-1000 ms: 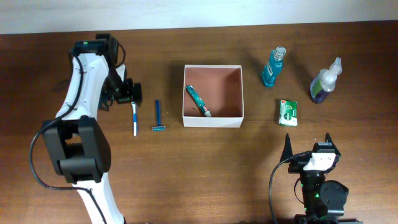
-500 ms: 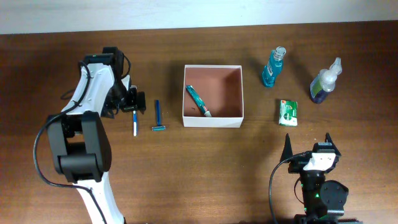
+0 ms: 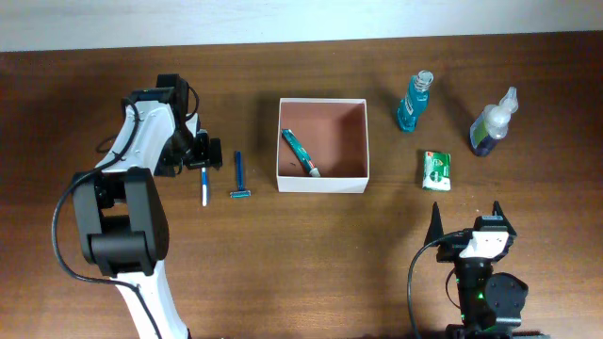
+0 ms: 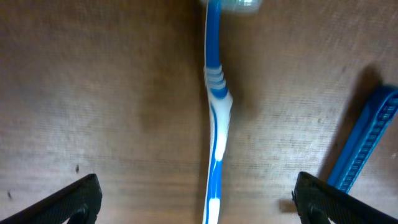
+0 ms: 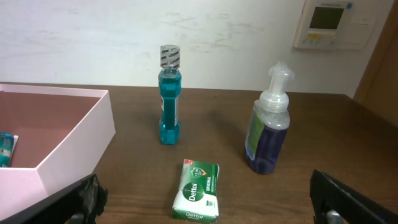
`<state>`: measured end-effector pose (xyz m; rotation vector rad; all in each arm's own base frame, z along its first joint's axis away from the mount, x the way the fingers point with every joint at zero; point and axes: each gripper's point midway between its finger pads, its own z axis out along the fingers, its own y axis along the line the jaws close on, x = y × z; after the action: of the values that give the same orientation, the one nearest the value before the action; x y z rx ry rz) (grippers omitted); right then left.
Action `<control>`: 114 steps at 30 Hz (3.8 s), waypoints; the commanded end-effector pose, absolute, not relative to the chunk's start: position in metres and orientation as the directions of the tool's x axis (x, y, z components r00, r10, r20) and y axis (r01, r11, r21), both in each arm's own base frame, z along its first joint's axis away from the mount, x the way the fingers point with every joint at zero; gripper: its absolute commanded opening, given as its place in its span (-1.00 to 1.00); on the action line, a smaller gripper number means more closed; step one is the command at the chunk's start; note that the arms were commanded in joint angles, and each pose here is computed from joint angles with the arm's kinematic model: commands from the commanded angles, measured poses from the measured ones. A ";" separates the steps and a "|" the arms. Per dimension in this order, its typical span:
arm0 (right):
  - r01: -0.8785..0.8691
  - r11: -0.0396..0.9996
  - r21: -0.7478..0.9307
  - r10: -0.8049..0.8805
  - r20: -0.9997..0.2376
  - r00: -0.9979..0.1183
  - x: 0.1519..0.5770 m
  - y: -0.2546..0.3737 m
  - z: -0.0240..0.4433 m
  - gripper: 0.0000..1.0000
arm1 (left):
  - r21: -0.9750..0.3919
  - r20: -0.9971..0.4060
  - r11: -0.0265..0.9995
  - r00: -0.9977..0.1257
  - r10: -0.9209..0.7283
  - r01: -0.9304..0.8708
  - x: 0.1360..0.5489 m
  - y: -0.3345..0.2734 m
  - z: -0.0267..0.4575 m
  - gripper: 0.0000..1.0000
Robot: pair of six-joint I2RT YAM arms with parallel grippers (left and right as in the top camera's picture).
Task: Pack container
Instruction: 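Lower the left gripper and grasp the toothbrush handle, then lift the toothbrush and carry it over the pink box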
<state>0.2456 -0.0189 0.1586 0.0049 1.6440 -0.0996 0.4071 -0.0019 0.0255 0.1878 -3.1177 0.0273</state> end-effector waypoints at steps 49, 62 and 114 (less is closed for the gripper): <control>0.045 0.997 -0.068 -0.064 -0.995 -0.076 0.246 -0.015 0.157 0.97 | -0.003 0.009 1.000 -1.000 0.005 0.005 0.398 -0.008 -0.007 -0.74; 0.045 0.997 -0.068 -0.064 -0.995 -0.075 0.246 -0.015 0.157 0.97 | -0.080 -0.070 0.997 -0.998 0.006 0.012 0.421 -0.022 0.039 -0.90; 0.045 0.997 -0.068 -0.064 -0.995 -0.075 0.246 -0.015 0.157 0.97 | -0.154 -0.238 0.979 -0.966 0.097 0.136 0.423 -0.236 0.110 -0.87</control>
<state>0.2456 -0.0190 0.1586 0.0046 1.6440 -0.1005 0.4182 -0.2327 0.1118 -0.2136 -3.3376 0.2935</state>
